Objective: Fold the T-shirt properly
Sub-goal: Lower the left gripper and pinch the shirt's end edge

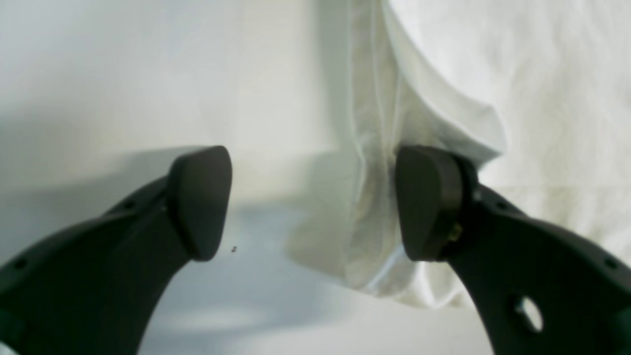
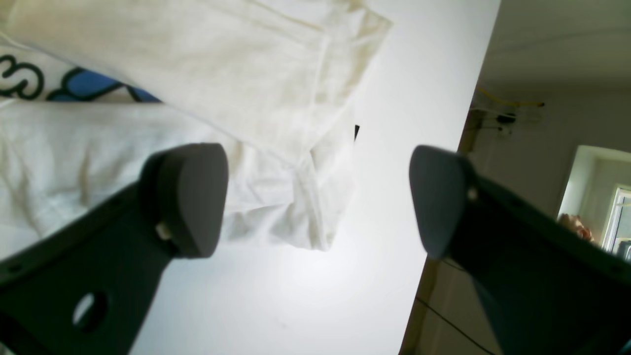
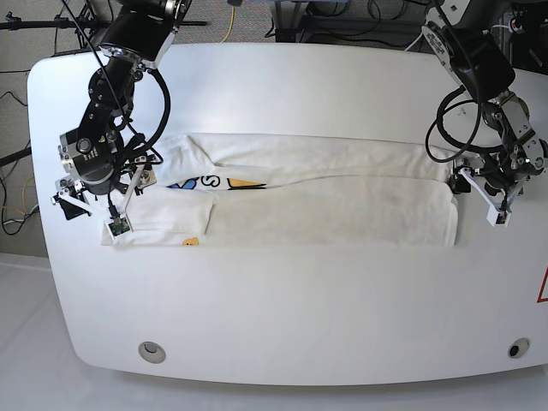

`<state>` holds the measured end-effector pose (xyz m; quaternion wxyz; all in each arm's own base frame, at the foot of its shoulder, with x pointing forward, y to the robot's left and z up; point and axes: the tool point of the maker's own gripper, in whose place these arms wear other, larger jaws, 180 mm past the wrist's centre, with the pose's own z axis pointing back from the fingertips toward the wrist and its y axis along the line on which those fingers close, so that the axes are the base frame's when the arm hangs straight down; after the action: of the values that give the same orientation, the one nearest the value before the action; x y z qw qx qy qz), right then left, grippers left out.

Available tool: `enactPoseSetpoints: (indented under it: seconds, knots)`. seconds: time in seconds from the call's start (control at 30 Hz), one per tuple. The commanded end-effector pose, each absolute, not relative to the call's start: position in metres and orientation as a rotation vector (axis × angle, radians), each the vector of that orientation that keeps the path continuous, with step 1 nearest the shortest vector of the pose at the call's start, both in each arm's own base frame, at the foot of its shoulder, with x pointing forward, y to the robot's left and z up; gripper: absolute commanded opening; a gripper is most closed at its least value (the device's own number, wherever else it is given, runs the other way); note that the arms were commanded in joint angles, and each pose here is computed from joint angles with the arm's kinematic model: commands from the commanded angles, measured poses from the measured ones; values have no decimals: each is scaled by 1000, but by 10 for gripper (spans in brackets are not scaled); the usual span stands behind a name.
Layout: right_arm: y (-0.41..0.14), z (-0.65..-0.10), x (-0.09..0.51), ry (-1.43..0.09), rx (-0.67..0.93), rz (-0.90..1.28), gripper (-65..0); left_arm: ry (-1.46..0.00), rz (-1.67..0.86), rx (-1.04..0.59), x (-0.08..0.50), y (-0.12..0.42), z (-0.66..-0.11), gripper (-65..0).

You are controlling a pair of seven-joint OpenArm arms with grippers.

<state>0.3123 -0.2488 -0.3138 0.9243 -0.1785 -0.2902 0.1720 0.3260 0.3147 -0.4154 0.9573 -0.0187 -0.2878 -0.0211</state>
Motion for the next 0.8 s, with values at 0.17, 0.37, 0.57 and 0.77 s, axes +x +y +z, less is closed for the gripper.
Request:
enactPoseSetpoints:
  seconds: [0.17, 0.37, 0.57, 0.77]
  knots:
    - [-249, -302, 319, -644, -378, 354, -109, -596, -45, -8, 331, 323, -405, -160]
    - [-248, -305, 317, -638, -374, 354, -110, -626, -66, 26, 333, 325, -393, -165]
    - [-245, -307, 316, -637, -367, 356, -109, -644, -69, 32, 335, 325, -387, -168]
    - [-247, -305, 317, -640, -374, 357, -106, -654, -67, 21, 338, 322, -382, -171]
